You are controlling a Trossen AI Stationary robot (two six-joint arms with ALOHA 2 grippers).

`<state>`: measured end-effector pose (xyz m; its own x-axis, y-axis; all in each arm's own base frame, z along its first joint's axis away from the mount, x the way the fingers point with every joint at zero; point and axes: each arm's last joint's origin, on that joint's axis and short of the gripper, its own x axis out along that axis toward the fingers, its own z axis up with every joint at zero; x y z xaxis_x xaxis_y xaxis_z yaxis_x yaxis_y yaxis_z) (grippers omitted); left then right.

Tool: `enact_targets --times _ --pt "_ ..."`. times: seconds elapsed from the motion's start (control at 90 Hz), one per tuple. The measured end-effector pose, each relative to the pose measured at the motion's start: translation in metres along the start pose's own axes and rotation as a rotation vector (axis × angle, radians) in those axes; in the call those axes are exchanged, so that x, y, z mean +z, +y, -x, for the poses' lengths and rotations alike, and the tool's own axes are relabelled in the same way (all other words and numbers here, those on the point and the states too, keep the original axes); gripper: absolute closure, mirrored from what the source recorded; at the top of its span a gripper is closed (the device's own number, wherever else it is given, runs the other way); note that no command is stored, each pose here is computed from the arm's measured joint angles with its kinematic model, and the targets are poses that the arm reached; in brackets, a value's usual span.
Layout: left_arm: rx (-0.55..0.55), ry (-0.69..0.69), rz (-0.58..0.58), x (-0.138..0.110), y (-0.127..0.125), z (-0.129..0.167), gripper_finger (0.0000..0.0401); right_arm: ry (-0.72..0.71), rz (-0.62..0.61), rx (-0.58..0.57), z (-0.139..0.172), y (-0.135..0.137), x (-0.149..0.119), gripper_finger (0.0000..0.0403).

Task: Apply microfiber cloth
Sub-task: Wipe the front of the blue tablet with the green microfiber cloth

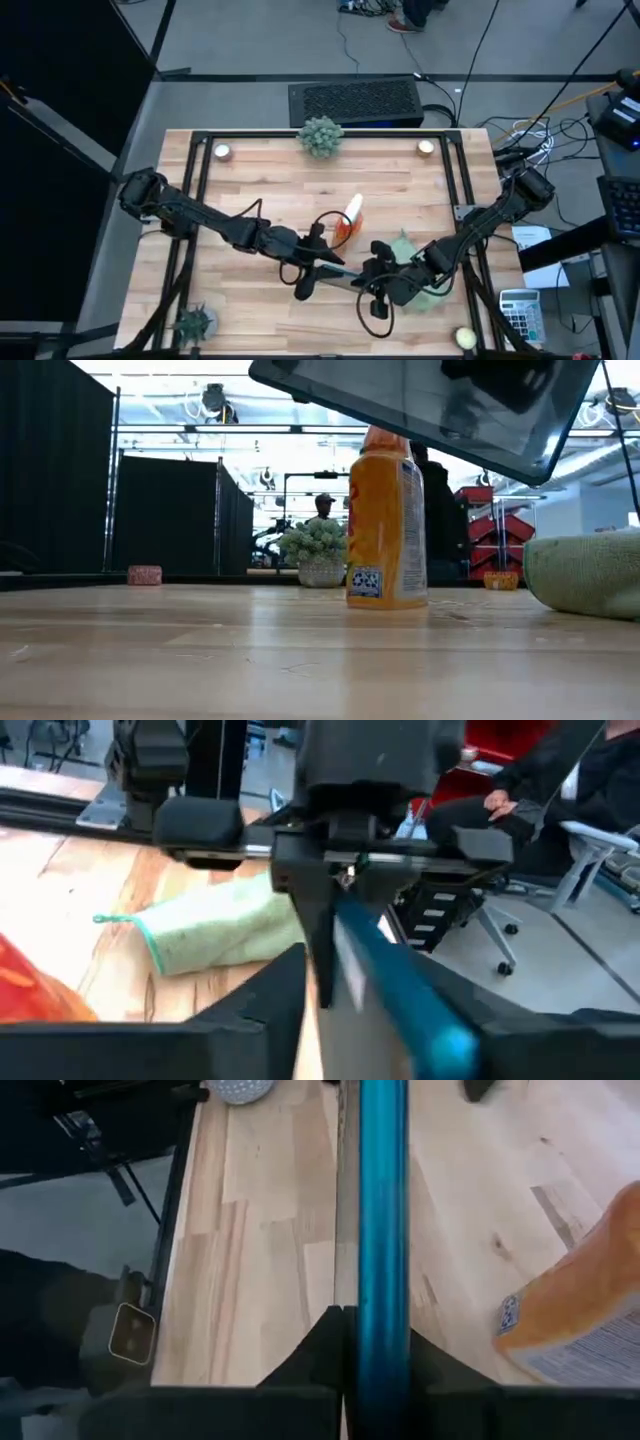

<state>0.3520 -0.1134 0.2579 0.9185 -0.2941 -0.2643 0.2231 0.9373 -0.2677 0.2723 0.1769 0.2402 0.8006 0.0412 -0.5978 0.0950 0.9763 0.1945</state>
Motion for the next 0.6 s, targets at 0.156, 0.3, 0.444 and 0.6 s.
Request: enact_targets --times 0.156,0.3,0.444,0.6 --pt "0.002 0.019 -0.003 -0.001 0.002 0.0 0.0387 0.014 -0.029 0.006 0.0 -0.001 0.0 0.0377" --pt "0.004 0.032 0.001 -0.003 0.001 0.001 0.0394 0.03 -0.054 0.007 0.017 -0.008 0.008 0.0337" --pt "0.007 0.067 0.013 -0.007 -0.004 0.002 0.0396 0.078 -0.099 -0.008 0.058 -0.014 0.02 0.0293" --pt "0.025 0.175 0.021 -0.02 -0.011 0.003 0.0397 0.284 -0.265 -0.064 0.091 -0.025 0.003 0.0254"
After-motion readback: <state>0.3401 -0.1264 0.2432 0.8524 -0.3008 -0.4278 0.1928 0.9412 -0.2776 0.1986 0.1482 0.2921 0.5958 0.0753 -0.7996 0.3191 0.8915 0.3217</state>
